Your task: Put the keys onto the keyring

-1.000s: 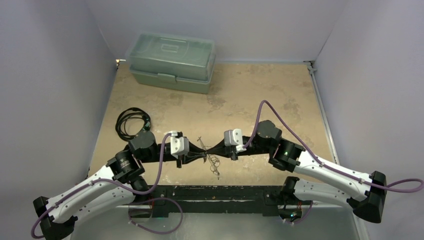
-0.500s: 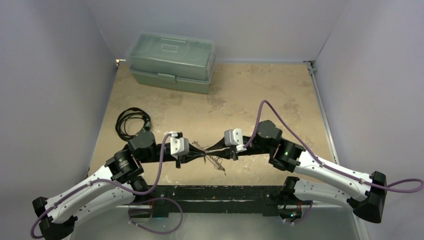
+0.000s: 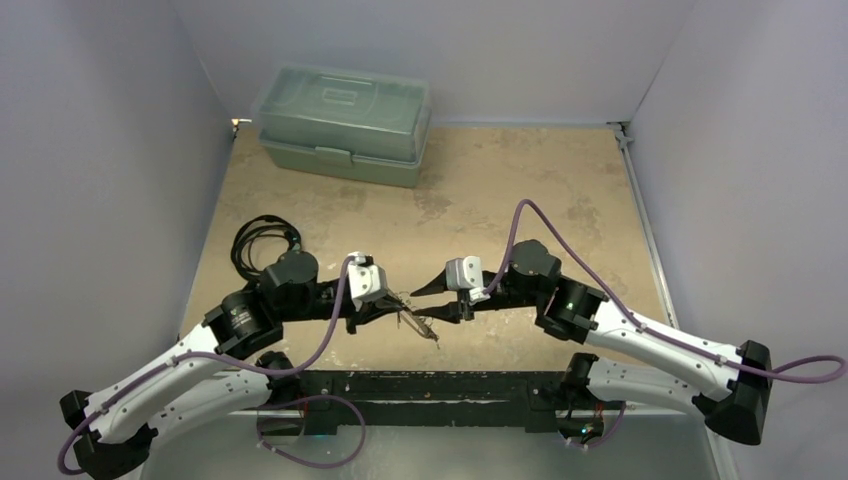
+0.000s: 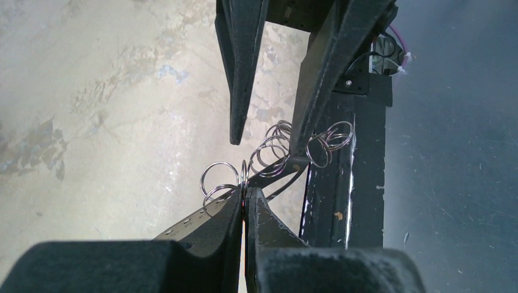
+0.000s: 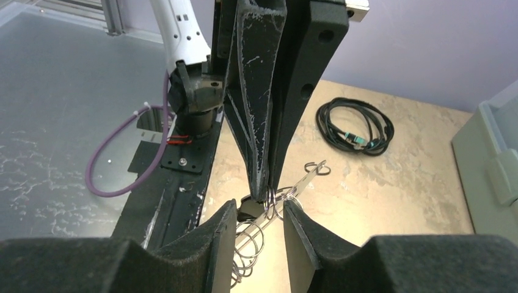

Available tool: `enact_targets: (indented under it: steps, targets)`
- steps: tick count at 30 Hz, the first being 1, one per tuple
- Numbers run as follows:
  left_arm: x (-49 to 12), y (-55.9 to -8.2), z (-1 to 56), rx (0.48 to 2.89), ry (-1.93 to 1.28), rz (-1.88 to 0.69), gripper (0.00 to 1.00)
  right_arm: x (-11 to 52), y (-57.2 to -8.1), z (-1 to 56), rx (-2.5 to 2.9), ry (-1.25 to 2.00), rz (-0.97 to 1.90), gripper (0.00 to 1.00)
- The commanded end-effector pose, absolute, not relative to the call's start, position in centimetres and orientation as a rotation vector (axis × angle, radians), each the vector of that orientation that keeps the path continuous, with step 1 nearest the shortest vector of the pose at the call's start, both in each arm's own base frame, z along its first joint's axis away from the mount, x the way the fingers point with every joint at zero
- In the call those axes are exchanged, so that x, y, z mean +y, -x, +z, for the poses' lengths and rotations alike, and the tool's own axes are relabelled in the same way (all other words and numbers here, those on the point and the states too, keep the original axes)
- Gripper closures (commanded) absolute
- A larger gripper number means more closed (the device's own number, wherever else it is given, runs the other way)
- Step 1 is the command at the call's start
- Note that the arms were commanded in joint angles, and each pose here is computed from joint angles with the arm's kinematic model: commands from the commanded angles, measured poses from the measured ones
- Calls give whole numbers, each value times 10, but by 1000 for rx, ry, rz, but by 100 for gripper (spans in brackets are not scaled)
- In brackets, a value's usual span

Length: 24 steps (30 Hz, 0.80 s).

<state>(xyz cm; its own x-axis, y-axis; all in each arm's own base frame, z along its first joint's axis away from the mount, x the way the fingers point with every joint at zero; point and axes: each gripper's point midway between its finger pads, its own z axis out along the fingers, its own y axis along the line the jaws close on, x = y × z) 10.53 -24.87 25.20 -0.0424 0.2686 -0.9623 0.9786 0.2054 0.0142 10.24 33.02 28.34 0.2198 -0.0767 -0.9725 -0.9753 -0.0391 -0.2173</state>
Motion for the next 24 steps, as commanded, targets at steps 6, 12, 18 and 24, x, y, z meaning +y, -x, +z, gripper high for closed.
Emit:
enact_targets:
  steps: [6,12,18,24]
  targets:
    - [-247,-112,262,1558,-1204,-899,100,339,-103,289,1080,1410,1044,63]
    - [-253,-109,258,1569,-1216,-932,100,341,-104,286,1092,1415,1044,63]
    - [-256,-108,257,1569,-1222,-952,100,345,-107,279,1122,1434,1046,65]
    - [-257,-107,256,1568,-1225,-959,100,347,-107,276,1131,1443,1048,68]
